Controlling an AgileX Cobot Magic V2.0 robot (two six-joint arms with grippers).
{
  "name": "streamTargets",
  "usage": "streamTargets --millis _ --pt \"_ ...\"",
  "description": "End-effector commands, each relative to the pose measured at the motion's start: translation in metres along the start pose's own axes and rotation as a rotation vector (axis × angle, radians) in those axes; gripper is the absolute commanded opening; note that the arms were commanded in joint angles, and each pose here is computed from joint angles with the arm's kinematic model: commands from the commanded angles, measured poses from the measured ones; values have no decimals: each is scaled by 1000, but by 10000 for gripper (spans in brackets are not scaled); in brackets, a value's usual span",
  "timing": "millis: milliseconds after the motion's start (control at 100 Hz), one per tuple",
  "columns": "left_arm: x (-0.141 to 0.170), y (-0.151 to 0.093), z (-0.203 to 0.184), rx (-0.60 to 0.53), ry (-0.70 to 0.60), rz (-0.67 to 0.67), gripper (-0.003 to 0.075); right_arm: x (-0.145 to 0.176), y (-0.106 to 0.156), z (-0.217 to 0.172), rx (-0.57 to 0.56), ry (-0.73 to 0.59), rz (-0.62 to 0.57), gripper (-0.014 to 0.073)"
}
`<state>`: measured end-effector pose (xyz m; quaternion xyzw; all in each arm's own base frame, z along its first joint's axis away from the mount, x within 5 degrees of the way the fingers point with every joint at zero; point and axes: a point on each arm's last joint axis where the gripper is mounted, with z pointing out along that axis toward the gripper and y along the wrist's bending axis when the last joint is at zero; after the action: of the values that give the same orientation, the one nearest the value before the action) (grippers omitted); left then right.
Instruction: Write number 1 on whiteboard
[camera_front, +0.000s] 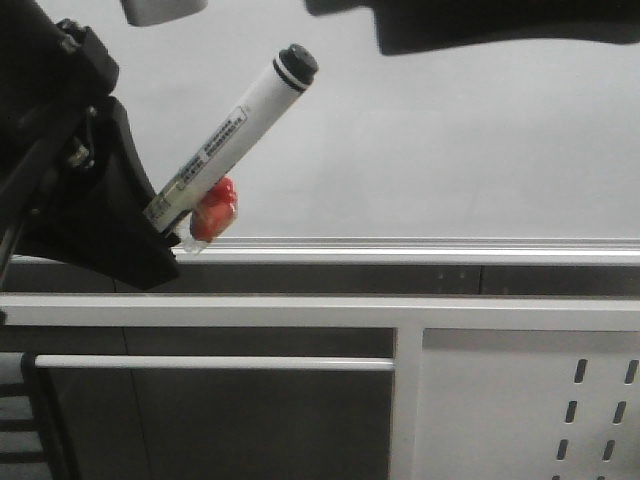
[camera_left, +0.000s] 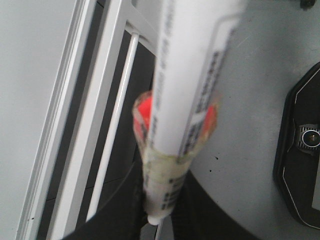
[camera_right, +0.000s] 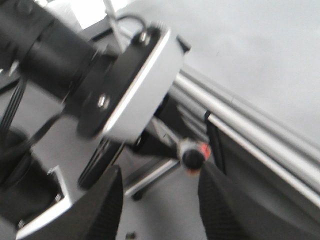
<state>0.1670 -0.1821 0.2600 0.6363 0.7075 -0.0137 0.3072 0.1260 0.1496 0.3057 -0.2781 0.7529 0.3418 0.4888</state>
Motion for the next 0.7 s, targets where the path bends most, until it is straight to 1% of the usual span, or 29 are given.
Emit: streamTargets --millis 0,60,180,340,460,540,640,690 --pt "-12 7 -11 -51 -76 -3 -18 -19 4 6 71 -91 6 318" --pt "-12 7 -11 -52 -76 -1 -18 -18 5 13 64 -71 5 318" --pt "-12 7 -11 -54 -75 1 -18 -12 4 24 66 -30 70 318" --pt "-12 7 -12 -55 -76 1 -18 -9 2 29 79 -13 89 318" --pt "-12 7 -12 -55 -76 1 -18 -10 -1 29 105 -27 166 318" --pt "-12 7 -12 -55 -76 1 -18 -10 -1 29 107 -26 193 318" --pt "-13 8 -12 -59 -83 3 -18 -8 1 31 81 -10 231 318" --pt "-13 8 -12 -60 -84 7 -18 -6 3 33 61 4 269 318"
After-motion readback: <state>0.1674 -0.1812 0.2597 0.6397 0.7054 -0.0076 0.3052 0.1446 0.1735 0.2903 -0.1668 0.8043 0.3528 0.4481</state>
